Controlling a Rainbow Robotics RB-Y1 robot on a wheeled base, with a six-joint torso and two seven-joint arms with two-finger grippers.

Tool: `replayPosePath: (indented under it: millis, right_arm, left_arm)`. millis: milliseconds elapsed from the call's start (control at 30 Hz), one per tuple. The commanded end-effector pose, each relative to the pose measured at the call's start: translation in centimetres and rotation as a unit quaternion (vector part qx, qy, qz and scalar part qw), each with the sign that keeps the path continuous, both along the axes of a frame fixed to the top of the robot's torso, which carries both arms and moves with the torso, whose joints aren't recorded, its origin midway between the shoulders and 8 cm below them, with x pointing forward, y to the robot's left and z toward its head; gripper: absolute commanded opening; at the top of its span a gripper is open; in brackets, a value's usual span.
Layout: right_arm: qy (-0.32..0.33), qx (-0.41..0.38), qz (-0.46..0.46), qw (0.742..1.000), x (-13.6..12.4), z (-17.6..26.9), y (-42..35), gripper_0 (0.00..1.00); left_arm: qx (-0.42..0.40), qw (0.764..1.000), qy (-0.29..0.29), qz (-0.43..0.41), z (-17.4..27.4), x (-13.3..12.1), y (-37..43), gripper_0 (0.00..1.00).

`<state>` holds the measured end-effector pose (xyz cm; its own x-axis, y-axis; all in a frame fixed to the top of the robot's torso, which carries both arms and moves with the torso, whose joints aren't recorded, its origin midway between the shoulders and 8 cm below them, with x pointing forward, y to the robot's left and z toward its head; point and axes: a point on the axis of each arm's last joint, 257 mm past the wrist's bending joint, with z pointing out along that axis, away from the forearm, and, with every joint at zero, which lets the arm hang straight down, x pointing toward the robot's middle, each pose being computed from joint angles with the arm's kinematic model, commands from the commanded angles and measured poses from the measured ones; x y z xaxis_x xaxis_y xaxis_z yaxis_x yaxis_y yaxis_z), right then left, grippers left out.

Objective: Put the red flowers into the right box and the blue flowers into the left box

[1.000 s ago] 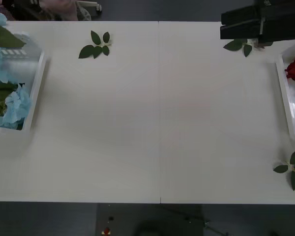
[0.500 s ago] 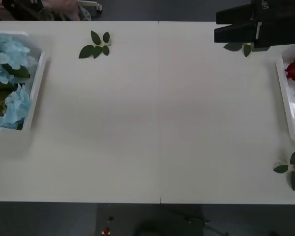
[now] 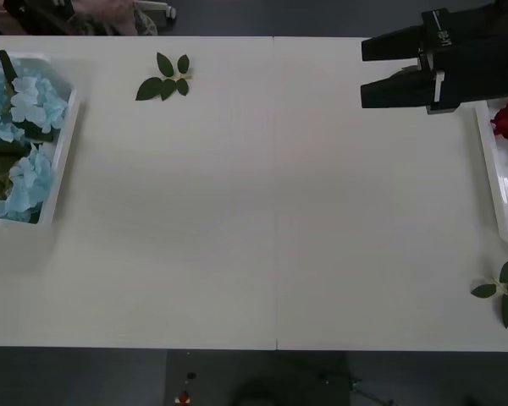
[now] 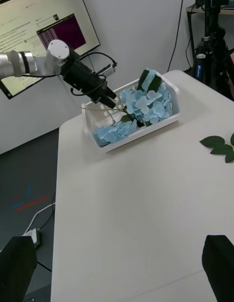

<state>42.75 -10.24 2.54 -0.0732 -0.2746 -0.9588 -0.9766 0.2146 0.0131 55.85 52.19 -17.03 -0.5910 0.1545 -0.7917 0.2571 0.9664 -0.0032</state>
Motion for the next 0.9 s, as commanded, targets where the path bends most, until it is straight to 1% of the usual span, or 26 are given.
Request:
replayPosePath:
  millis: [33, 167, 200, 233, 267, 333, 433, 467, 533, 567, 633, 767, 900]
  right_arm:
    - [-0.042, -0.019, 0.016, 0.999, -0.7, 1.3, -0.2, 1.00]
    - [-0.044, -0.022, 0.016, 0.999, -0.7, 1.1, -0.3, 1.00]
    - [-0.044, -0.022, 0.016, 0.999, -0.7, 1.1, -0.3, 1.00]
    - [-0.044, -0.022, 0.016, 0.999, -0.7, 1.1, -0.3, 1.00]
    - [-0.044, -0.022, 0.016, 0.999, -0.7, 1.1, -0.3, 1.00]
    - [-0.044, -0.022, 0.016, 0.999, -0.7, 1.1, -0.3, 1.00]
    - [-0.044, -0.022, 0.016, 0.999, -0.7, 1.1, -0.3, 1.00]
    - [-0.044, -0.022, 0.016, 0.999, -0.7, 1.1, -0.3, 1.00]
    - [-0.044, -0.022, 0.016, 0.999, -0.7, 1.1, -0.3, 1.00]
    - [-0.044, -0.022, 0.016, 0.999, -0.7, 1.1, -0.3, 1.00]
    - [-0.044, -0.022, 0.016, 0.999, -0.7, 1.1, -0.3, 1.00]
    - [-0.044, -0.022, 0.016, 0.999, -0.7, 1.1, -0.3, 1.00]
    - [-0.044, -0.022, 0.016, 0.999, -0.7, 1.1, -0.3, 1.00]
  left_arm:
    - [-0.023, 0.989, -0.067, -0.129, 8.9, -1.0, -5.4, 0.81]
    - [-0.020, 0.973, -0.112, -0.200, 13.9, -0.9, -10.9, 0.82]
    - [-0.019, 0.971, -0.116, -0.209, 14.3, -1.0, -11.7, 0.81]
    - [-0.024, 0.964, -0.126, -0.234, 14.9, -1.2, -14.3, 0.81]
    - [-0.025, 0.960, -0.132, -0.245, 15.1, -1.2, -15.5, 0.81]
    - [-0.042, 0.945, -0.150, -0.288, 15.1, -1.9, -20.7, 0.81]
    - [-0.076, 0.925, -0.186, -0.322, 14.3, -2.7, -27.8, 0.81]
    - [-0.081, 0.922, -0.194, -0.326, 14.2, -2.9, -29.0, 0.81]
    - [-0.094, 0.909, -0.225, -0.337, 13.4, -4.0, -33.6, 0.81]
    - [-0.092, 0.907, -0.232, -0.339, 13.2, -4.3, -34.4, 0.81]
    - [-0.079, 0.899, -0.255, -0.347, 12.3, -5.6, -37.3, 0.81]
    - [-0.063, 0.886, -0.259, -0.380, 11.6, -8.3, -40.6, 0.81]
    - [-0.064, 0.870, -0.259, -0.414, 13.2, -11.1, -42.4, 0.81]
